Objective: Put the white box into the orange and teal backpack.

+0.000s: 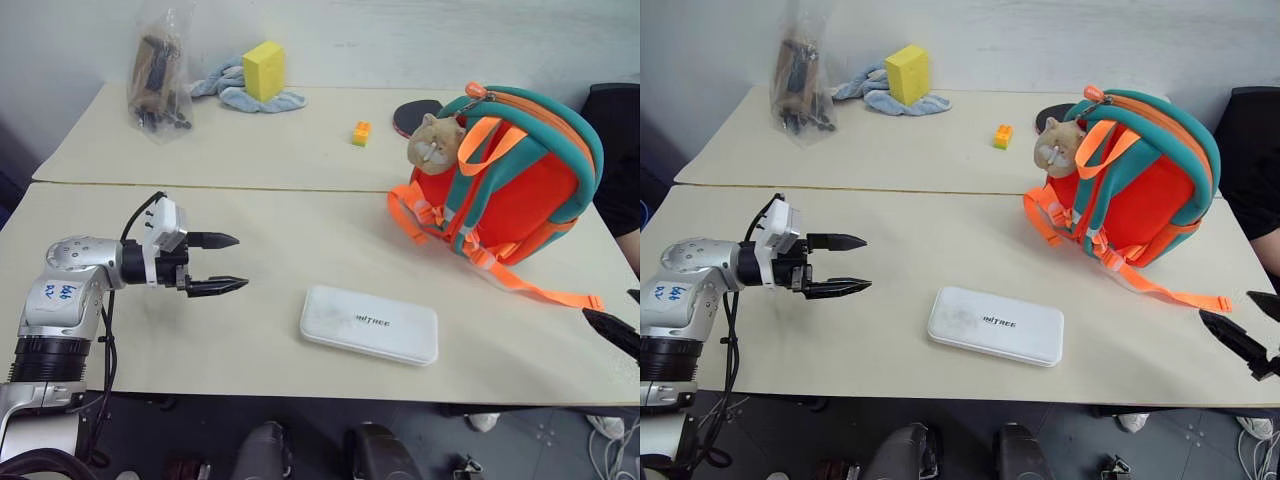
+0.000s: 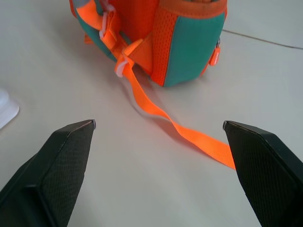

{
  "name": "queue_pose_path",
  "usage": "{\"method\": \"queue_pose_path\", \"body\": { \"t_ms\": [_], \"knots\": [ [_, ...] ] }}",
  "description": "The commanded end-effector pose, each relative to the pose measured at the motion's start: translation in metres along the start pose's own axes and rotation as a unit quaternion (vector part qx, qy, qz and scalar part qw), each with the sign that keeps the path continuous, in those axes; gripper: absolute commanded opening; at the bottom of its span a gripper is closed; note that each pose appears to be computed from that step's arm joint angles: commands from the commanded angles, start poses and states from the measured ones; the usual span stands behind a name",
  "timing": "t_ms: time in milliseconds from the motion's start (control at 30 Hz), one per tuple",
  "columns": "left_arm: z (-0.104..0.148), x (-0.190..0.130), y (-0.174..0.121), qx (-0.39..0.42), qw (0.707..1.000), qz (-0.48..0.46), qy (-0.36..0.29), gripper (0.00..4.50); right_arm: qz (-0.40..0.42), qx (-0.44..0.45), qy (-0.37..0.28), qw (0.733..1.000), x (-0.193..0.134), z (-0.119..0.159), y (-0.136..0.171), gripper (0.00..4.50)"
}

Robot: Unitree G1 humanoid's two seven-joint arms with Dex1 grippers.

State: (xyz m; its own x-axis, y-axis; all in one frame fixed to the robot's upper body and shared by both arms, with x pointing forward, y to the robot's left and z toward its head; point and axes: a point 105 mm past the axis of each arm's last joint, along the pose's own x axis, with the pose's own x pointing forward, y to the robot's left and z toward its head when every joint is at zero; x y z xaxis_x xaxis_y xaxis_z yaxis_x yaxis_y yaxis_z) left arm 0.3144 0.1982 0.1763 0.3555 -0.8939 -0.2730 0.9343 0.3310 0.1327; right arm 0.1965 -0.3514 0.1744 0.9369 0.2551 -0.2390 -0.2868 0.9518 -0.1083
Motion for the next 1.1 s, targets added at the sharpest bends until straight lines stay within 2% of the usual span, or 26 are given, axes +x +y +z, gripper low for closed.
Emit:
{"method": "queue_pose_path", "body": {
  "t_ms": [33,500,633,700,733,800,900,1100],
  "knots": [
    [0.012,0.000,0.003,0.029,1.000,0.003,-0.008,4.50,-0.001,-0.022,-0.018,1.000,-0.002,0.011,0.003,4.43],
    [0.009,0.002,0.005,0.025,1.000,0.009,0.010,4.50,0.010,-0.032,-0.006,0.999,0.003,0.012,0.009,4.43],
    [0.009,0.010,0.001,0.019,1.000,-0.007,0.010,4.50,0.046,-0.038,-0.006,0.998,0.011,0.020,0.024,4.43],
    [0.001,0.019,-0.006,0.023,0.999,-0.032,0.030,4.50,0.081,-0.050,0.003,0.995,0.020,0.021,0.039,4.00],
    [-0.002,0.024,-0.008,0.025,0.998,-0.040,0.037,4.31,0.098,-0.054,0.010,0.994,0.024,0.021,0.046,3.83],
    [-0.007,0.032,-0.013,0.027,0.997,-0.061,0.045,3.92,0.140,-0.068,0.032,0.987,0.032,0.015,0.064,3.21],
    [-0.012,0.049,-0.024,0.041,0.992,-0.104,0.055,3.00,0.203,-0.093,0.070,0.972,0.044,0.002,0.091,2.16],
    [-0.018,0.077,-0.037,0.055,0.986,-0.144,0.062,1.13,0.282,-0.118,0.104,0.946,0.061,-0.017,0.122,0.11]
  ]
}}
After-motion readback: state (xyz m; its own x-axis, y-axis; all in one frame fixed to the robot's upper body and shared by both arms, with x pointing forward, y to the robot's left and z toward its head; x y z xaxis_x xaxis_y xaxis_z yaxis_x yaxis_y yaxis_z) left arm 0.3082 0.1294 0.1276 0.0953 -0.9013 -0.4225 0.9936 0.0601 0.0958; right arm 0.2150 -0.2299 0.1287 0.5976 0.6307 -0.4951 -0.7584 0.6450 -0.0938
